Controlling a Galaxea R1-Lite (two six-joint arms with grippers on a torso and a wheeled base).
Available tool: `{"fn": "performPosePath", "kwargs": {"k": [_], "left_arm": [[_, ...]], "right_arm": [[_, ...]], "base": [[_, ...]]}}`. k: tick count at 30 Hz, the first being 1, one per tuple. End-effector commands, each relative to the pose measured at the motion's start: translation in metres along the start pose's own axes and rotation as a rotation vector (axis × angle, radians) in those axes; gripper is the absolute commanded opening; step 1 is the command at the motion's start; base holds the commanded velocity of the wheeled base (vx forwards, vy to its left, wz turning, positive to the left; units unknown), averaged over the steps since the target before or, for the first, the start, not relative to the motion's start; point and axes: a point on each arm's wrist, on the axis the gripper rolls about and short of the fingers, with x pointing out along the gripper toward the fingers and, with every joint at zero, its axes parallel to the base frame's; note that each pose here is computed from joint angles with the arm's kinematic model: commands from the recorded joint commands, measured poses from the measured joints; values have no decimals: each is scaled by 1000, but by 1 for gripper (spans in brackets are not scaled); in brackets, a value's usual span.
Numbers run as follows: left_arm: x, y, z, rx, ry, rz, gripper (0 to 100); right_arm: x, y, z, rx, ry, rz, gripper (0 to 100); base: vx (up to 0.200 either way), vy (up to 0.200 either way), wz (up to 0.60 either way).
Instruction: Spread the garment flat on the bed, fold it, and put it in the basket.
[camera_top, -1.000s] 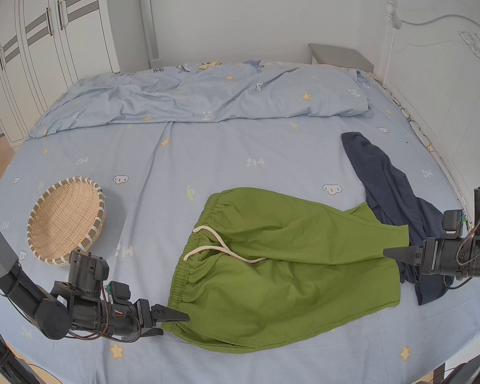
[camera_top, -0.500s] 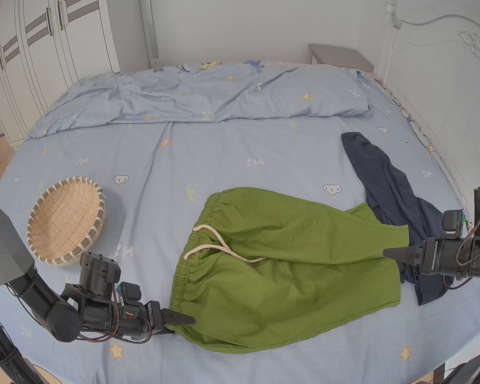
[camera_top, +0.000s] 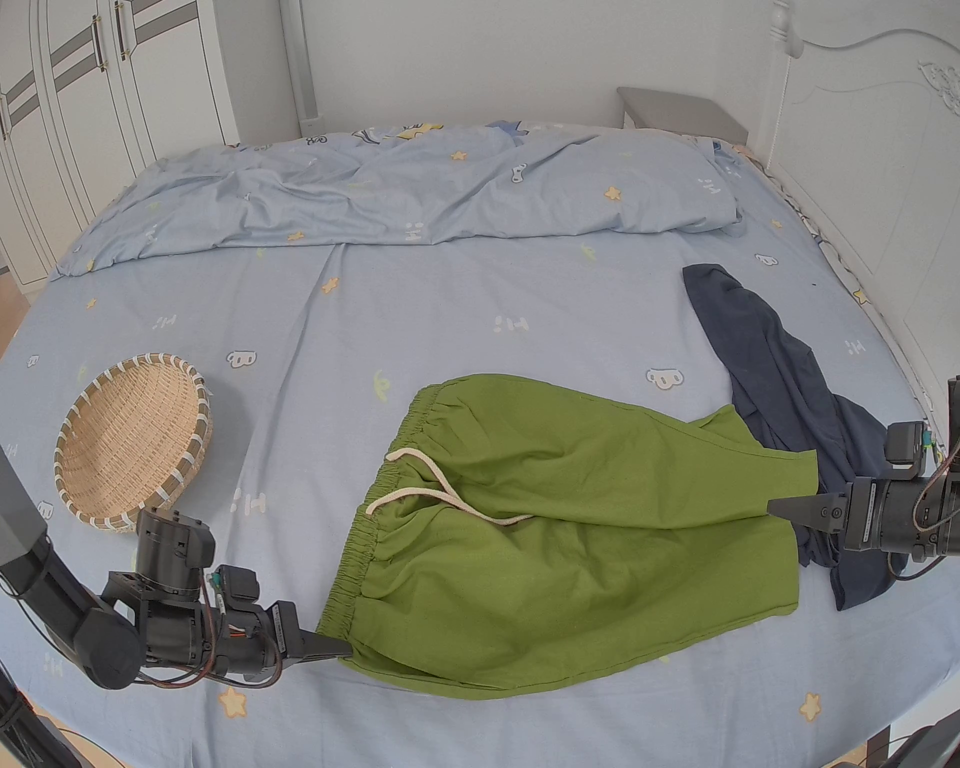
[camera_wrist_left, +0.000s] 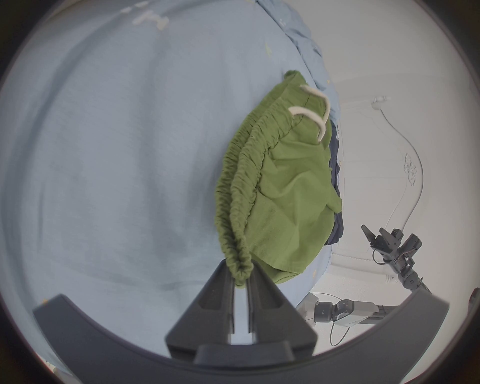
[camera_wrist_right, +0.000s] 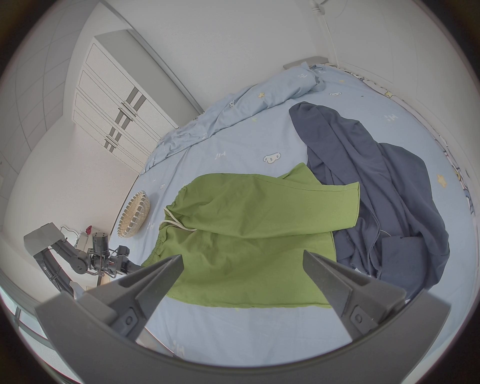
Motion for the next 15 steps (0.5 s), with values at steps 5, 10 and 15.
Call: {"fn": "performPosePath", "kwargs": {"k": [5, 10, 15], "left_arm": [[-50, 13, -20, -56, -107, -12, 0], [-55, 21, -29, -43, -113, -8, 0], [-56, 23, -34, -39, -118, -9, 0]], "right_arm": [[0, -3, -16, 21, 83, -10, 100], [0, -11, -35, 79, 199, -5, 100], [0, -23, -59, 165, 309, 46, 100]], "base": [[0, 0, 0], [0, 0, 0], [0, 0, 0]]}}
